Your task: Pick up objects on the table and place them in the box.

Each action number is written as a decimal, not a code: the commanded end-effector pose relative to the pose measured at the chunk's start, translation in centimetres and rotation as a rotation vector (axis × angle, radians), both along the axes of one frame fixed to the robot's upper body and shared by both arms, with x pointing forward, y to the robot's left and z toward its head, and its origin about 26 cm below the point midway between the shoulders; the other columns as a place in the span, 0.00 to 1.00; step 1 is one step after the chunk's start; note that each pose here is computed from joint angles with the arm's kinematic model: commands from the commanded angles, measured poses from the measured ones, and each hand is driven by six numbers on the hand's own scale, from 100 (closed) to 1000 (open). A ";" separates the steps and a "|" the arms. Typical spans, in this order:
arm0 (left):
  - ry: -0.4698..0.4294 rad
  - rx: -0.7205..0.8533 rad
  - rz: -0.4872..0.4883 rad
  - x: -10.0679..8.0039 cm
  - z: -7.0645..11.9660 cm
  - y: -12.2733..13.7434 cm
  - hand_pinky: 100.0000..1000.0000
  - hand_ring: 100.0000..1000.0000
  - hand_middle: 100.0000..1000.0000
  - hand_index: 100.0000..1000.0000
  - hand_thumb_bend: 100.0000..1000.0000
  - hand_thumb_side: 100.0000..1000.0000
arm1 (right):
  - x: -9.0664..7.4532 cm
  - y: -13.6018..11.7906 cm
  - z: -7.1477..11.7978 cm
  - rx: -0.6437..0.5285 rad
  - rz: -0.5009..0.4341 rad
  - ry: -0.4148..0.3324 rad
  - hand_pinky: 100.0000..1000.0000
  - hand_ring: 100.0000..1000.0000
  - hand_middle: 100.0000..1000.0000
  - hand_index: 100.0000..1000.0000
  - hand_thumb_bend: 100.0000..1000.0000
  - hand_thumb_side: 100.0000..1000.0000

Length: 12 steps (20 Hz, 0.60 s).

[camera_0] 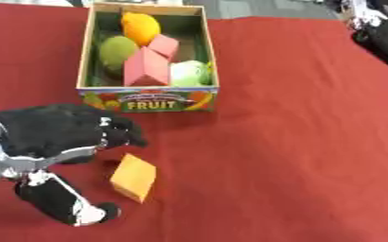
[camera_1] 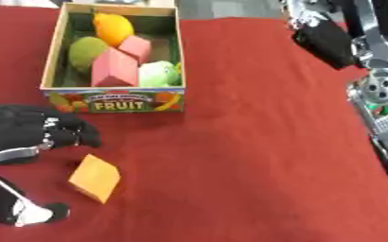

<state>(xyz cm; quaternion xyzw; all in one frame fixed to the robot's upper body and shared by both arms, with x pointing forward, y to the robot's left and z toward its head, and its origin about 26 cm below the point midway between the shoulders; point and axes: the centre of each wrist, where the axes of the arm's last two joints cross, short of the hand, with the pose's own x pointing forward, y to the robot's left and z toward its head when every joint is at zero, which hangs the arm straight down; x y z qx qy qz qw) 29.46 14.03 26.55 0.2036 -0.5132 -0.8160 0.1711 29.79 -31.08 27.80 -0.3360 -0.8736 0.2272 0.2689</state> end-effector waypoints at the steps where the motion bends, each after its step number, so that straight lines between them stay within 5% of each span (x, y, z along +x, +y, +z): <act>1: 0.011 0.004 -0.013 -0.4 0.2 -0.2 0.90 0.93 0.88 0.95 0.44 0.41 | -0.4 -0.1 0.8 -0.011 0.003 -0.023 0.82 0.81 0.70 0.84 0.00 0.63; 12: 0.020 -0.006 0.095 1.7 -0.9 -0.9 0.88 0.91 0.84 0.94 0.34 0.36 | -0.3 0.0 0.5 -0.003 0.011 -0.009 0.82 0.81 0.69 0.84 0.00 0.67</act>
